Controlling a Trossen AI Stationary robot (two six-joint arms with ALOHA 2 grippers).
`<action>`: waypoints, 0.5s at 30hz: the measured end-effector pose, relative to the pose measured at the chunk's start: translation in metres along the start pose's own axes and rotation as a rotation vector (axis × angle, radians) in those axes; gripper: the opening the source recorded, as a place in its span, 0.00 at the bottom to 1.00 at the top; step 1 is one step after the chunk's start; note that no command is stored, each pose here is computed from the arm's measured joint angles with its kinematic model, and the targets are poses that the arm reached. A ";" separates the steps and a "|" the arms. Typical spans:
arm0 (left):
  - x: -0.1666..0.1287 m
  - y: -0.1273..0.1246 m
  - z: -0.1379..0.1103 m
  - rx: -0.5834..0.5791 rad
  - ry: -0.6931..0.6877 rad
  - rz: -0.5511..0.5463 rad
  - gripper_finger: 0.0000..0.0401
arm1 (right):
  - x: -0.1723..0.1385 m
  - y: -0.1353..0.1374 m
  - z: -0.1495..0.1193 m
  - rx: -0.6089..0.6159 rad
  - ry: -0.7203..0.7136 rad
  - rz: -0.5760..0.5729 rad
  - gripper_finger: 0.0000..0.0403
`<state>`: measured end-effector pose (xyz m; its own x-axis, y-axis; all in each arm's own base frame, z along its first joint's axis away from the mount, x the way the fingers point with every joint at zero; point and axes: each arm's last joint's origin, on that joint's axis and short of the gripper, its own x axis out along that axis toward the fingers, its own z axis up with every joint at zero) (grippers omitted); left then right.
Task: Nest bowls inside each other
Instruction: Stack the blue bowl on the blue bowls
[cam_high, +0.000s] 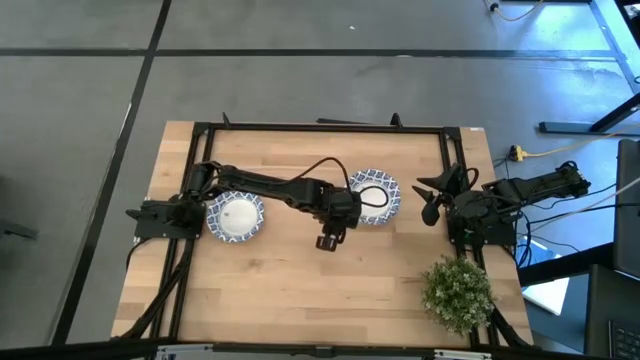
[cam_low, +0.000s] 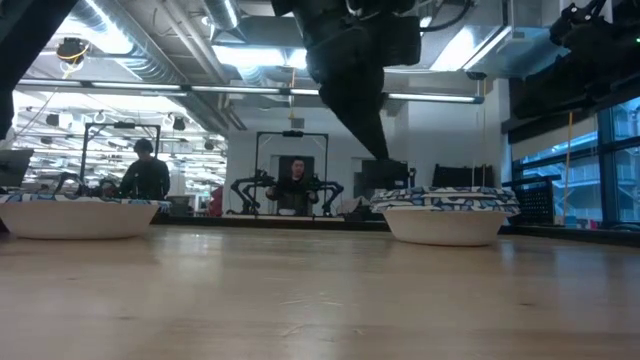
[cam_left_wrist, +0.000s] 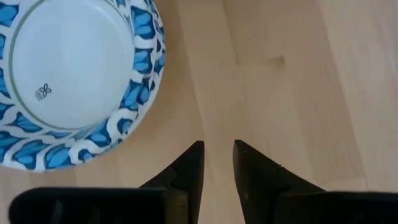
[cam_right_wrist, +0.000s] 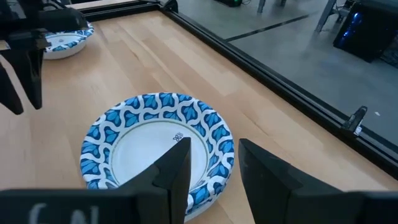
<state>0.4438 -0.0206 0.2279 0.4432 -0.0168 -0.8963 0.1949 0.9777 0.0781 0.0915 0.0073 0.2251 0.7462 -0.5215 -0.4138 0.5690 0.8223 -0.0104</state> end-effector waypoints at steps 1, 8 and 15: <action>0.000 -0.001 -0.001 -0.001 0.008 -0.001 0.19 | 0.000 0.000 0.000 0.000 0.000 0.000 0.34; -0.012 -0.006 -0.007 0.026 0.066 -0.021 0.15 | 0.000 0.000 0.000 0.001 -0.001 -0.002 0.34; -0.053 -0.010 -0.015 0.029 -0.001 -0.067 0.11 | 0.000 0.000 0.001 0.013 -0.009 -0.004 0.34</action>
<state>0.4055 -0.0268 0.2678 0.4294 -0.0821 -0.8994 0.2492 0.9680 0.0306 0.0919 0.0072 0.2259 0.7469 -0.5270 -0.4055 0.5764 0.8172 -0.0004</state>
